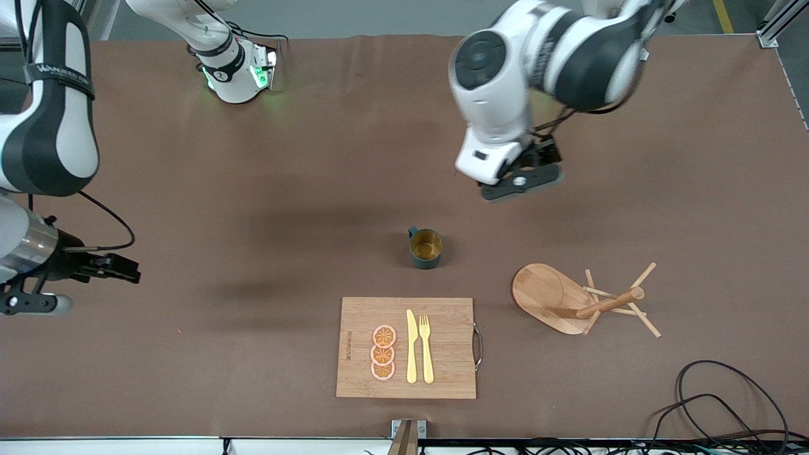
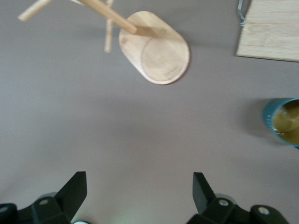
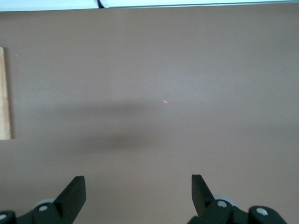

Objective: Pass cup and hang on rack
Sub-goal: 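Lower the left gripper onto the mug handle and grasp it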

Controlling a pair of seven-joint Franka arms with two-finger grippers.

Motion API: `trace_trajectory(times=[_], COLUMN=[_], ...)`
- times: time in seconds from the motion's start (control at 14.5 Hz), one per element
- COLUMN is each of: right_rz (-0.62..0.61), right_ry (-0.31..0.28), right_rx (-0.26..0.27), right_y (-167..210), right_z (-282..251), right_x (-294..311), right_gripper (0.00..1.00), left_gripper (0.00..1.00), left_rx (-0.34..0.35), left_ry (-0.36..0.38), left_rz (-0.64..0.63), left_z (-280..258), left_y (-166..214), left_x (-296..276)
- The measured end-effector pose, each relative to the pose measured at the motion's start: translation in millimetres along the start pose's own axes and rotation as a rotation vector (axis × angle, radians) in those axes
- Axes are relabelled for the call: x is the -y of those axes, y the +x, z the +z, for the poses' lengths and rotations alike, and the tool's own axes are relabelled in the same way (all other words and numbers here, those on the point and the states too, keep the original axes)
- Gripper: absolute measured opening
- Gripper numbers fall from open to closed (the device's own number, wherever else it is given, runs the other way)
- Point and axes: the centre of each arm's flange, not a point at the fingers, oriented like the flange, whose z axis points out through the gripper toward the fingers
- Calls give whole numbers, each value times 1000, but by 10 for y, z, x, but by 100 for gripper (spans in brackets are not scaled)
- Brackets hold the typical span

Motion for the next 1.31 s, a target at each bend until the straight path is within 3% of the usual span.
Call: trace_trajectory(times=[0.28,0.55,0.69,1.04,1.31], right_rz=[-20,-31,-31,-7,98], right_ry=[-2,9,15,-15,-12], right_rx=[-28,-80,-90,-49,-18], right_y=[-290,-676,-811,-988,-1015], right_z=[-332,-876,-1137,-1648,-1663], right_x=[-173,-235,-249,-365,-304], right_gripper=[100,100,100,100,100], left_gripper=[100,100,100,100,100], left_rx=[-107,-219,-300,-440,-573], left_ry=[54,-36,-39,-35,-51], left_rz=[-46,-182,-269,-442,-510], left_z=[388,825,1035,1645,1950], left_y=[-458,-697,-924,-1737,-1765], left_x=[-1027,-1777,-2063,-2658,-2769])
